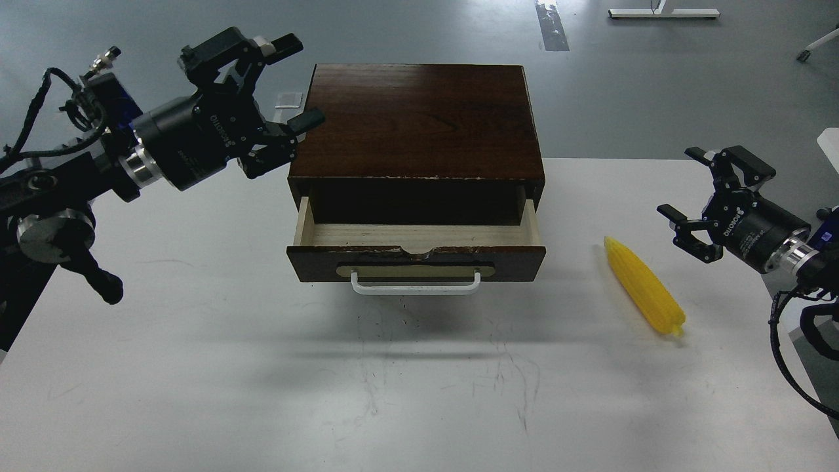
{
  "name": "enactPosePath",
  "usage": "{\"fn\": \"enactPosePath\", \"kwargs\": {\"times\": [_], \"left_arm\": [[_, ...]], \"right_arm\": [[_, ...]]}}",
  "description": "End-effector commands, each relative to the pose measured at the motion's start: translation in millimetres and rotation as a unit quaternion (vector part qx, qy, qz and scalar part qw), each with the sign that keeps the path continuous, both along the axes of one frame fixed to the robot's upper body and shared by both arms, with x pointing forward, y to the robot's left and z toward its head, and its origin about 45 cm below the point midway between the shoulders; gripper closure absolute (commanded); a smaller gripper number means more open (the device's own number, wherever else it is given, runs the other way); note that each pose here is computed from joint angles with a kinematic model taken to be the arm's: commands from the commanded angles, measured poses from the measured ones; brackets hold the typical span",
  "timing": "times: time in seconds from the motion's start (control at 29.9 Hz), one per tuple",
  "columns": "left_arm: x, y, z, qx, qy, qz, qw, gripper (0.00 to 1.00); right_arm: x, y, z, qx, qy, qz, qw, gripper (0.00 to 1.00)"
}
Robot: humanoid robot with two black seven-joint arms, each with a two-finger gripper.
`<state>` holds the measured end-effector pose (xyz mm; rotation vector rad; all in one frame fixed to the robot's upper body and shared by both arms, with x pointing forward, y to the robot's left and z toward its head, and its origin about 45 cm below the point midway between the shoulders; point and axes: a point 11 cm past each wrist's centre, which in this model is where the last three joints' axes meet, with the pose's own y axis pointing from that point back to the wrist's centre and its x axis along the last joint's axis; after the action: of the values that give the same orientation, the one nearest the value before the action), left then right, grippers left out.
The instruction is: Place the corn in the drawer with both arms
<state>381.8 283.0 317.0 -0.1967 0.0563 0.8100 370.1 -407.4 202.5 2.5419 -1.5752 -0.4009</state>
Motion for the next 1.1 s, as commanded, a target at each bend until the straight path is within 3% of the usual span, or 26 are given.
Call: {"fn": "enactPosePath", "kwargs": {"times": [0.0,0.13,0.33,0.47,0.77,1.07], "left_arm": [[-1.4,19.8,-21.8,-0.039,0.018,0.052,0.998,0.02],[3.4,42.6,-46.6,-0.054,0.037,0.103,0.993,0.02],[0.8,48.9,-54.5,-0.057,0.044,0.11,0.991,0.02],[0.2,44.1,-54.8,-0.059,0.044,0.103,0.992,0.02],[-0.2,38.5,-55.5,-0.061,0.045,0.096,0.992,0.02],[-0.1,35.4,-53.3,-0.07,0.042,0.089,0.993,0.02]], "right_arm": [[-2.9,-3.5,4.0,-0.072,-0.006,0.047,0.996,0.0],[-3.6,-9.7,13.8,-0.152,-0.017,0.096,0.984,0.0],[-7.3,-17.5,6.6,-0.312,-0.035,0.159,0.936,0.0],[-14.7,-24.0,-7.8,-0.447,-0.057,0.227,0.864,0.0],[-27.3,-16.7,-36.8,-0.535,-0.067,0.316,0.781,0.0],[-26.0,-2.4,-54.3,-0.549,-0.069,0.352,0.755,0.04]]}}
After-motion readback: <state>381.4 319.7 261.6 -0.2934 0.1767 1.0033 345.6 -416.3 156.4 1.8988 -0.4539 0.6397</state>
